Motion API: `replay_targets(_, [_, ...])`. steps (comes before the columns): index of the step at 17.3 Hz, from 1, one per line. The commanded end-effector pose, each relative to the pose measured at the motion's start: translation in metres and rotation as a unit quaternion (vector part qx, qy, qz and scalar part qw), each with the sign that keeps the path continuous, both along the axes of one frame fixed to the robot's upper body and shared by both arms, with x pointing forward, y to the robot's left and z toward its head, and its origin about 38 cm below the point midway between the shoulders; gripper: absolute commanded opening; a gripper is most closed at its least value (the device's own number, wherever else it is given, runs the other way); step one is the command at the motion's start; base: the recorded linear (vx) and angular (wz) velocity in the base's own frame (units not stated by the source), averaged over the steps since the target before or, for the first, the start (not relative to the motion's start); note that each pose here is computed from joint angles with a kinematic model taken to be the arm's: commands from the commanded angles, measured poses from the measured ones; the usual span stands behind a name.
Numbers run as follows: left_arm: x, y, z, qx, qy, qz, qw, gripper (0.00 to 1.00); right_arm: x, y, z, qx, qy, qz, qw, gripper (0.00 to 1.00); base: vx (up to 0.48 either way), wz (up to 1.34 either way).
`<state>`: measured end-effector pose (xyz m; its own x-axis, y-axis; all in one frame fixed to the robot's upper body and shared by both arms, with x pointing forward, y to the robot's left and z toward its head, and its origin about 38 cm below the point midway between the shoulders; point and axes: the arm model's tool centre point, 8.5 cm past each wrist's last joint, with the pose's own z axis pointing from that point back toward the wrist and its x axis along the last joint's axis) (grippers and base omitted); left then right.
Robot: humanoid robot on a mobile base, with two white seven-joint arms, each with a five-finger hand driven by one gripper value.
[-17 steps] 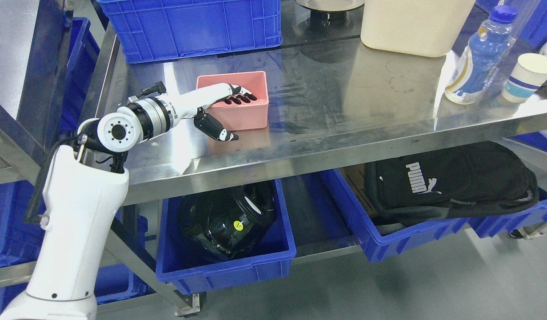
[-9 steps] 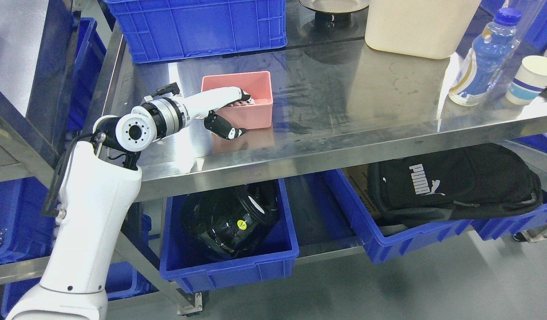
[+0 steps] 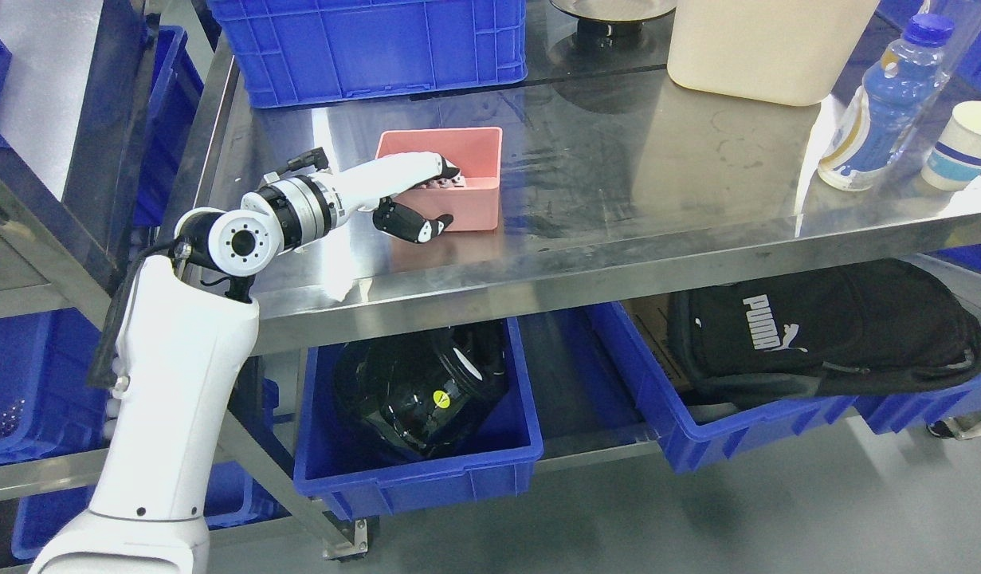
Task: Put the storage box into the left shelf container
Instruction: 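Grasp the pink box's near rim with the left hand fingers, then lift the pink box off the shelf with the left hand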
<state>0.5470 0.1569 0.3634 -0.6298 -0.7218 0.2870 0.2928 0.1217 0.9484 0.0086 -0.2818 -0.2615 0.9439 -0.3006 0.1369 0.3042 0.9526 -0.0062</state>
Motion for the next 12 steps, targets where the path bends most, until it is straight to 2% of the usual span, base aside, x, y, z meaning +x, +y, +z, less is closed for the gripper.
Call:
replay_targets(1, [0.001, 0.022, 0.025, -0.089, -0.069, 0.004, 0.994, 0.0, 0.008, 0.016, 0.005, 0.151, -0.049, 0.028, 0.987, 1.0, 0.0, 0.0])
replay_targets(6, [-0.033, 0.034, 0.049, -0.093, -0.174, -0.031, 0.98, 0.0, 0.008, 0.016, 0.005, 0.151, -0.049, 0.028, 0.987, 1.0, 0.006, -0.04])
replay_targets(12, [-0.063, 0.049, 0.024, -0.071, -0.23, -0.066, 0.968, 0.0, 0.008, 0.016, 0.005, 0.151, -0.049, 0.028, 0.987, 1.0, 0.0, 0.0])
